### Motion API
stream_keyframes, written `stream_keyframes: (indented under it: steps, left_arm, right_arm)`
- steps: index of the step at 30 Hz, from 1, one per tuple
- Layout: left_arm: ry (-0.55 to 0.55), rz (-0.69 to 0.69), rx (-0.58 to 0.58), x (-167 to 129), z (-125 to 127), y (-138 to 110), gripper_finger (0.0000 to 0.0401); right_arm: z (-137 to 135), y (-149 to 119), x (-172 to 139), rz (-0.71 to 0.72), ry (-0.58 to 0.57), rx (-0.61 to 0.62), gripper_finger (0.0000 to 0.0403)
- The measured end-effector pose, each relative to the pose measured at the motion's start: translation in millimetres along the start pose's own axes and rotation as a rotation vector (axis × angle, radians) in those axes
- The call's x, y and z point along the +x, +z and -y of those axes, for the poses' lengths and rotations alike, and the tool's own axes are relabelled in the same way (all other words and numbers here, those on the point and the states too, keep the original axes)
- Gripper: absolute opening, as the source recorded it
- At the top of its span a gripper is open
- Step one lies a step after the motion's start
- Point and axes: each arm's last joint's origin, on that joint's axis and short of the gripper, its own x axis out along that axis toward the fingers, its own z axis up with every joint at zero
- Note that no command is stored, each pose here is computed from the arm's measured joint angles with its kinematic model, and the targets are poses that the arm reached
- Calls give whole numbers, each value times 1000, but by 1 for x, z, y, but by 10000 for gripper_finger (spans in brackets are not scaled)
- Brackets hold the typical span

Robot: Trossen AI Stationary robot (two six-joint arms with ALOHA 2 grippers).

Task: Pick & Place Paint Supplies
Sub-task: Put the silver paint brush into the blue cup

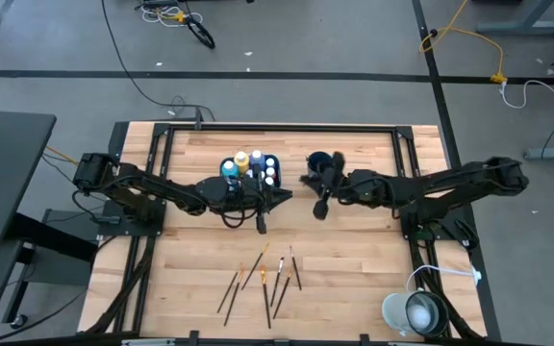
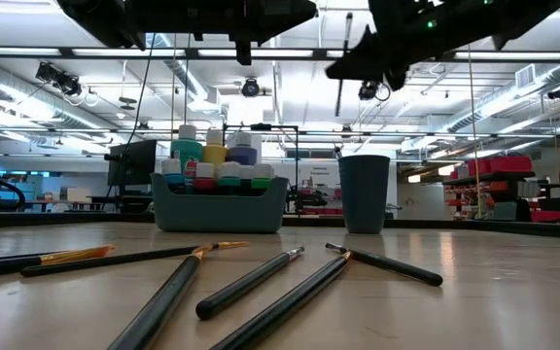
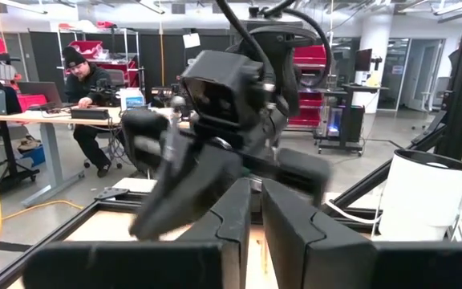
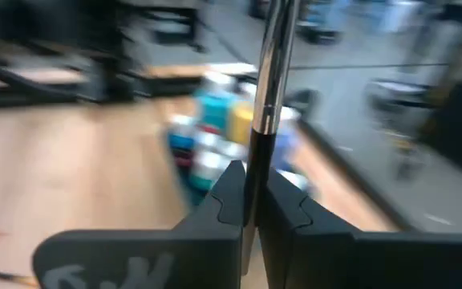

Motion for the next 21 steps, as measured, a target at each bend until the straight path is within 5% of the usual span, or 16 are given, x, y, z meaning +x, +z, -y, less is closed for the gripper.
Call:
stream_keyframes:
  steps: [10, 21]
  left_arm:
    - [1, 0, 0, 0, 0, 0, 43]
    - [0, 1, -1, 0, 0, 0, 43]
  right_arm:
    - [40, -13, 1, -165, -292, -25, 14]
    - [55, -53, 36, -322, -318, 34, 14]
